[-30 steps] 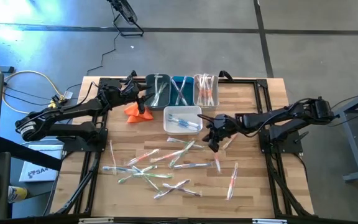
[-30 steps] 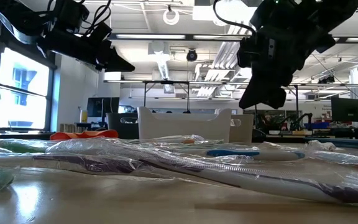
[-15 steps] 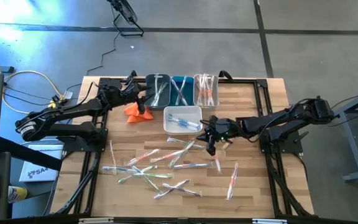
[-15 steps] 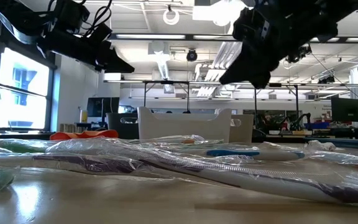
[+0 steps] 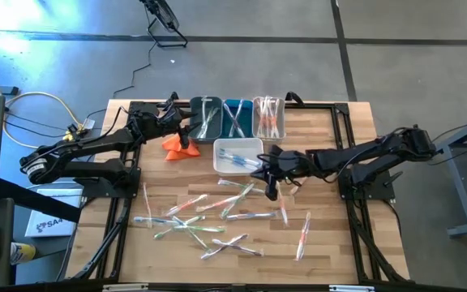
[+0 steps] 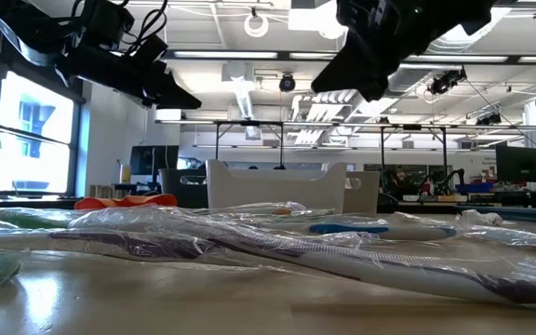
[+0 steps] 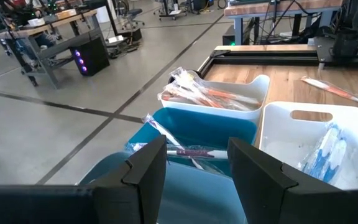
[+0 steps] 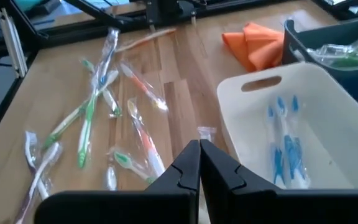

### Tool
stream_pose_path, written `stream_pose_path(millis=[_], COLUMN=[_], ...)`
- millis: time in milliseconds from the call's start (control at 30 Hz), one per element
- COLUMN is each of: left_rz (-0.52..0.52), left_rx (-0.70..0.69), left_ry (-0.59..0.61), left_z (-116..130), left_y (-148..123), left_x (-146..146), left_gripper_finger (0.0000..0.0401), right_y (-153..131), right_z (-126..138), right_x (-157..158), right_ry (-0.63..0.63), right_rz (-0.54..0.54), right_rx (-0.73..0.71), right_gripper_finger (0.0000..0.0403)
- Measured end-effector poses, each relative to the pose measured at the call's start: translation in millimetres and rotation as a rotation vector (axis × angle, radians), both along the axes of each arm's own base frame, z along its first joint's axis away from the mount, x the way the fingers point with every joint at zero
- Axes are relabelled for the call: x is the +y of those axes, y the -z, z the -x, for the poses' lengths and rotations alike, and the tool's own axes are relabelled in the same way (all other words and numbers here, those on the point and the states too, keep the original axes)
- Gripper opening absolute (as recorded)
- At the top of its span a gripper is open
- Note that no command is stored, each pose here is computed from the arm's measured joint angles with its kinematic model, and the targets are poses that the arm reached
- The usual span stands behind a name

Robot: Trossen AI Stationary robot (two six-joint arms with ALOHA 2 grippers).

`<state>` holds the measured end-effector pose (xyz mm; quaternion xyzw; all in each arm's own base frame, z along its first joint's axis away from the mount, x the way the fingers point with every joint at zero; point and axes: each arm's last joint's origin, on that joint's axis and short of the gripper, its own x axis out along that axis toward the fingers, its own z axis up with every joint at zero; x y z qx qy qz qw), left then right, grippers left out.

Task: Pick & Place Toothbrushes
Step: Put the toothbrush into the white bin

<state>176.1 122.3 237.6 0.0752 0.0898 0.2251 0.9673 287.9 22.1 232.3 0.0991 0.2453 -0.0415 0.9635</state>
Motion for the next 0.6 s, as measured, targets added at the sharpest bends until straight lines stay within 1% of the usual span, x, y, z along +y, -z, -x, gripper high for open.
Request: stream_pose_path(millis=[167,267,467,600], left_rz=[0.000,0.000,0.000,0.000], left_rx=[0.000,0.000,0.000,0.000], left_ry=[0.000,0.000,0.000,0.000], left_z=[0,0,0,0], left_y=[0,0,0,0], left_x=[0,0,0,0], left_gripper_finger=[0.0167,0.0167,0.0167,0.0167], right_y=[5,5,5,5], right_z=[4,5,8,9], right_x=[6,15,34,40], right_ry=[0.006,-0.015,-0.012,-0.009], right_rz=[-0.077,-0.126,-0.167,-0.163], right_rx=[0.075,0.078,0.078,0.076], right_gripper_finger=[0.0002,0.0002,0.0002,0.0002])
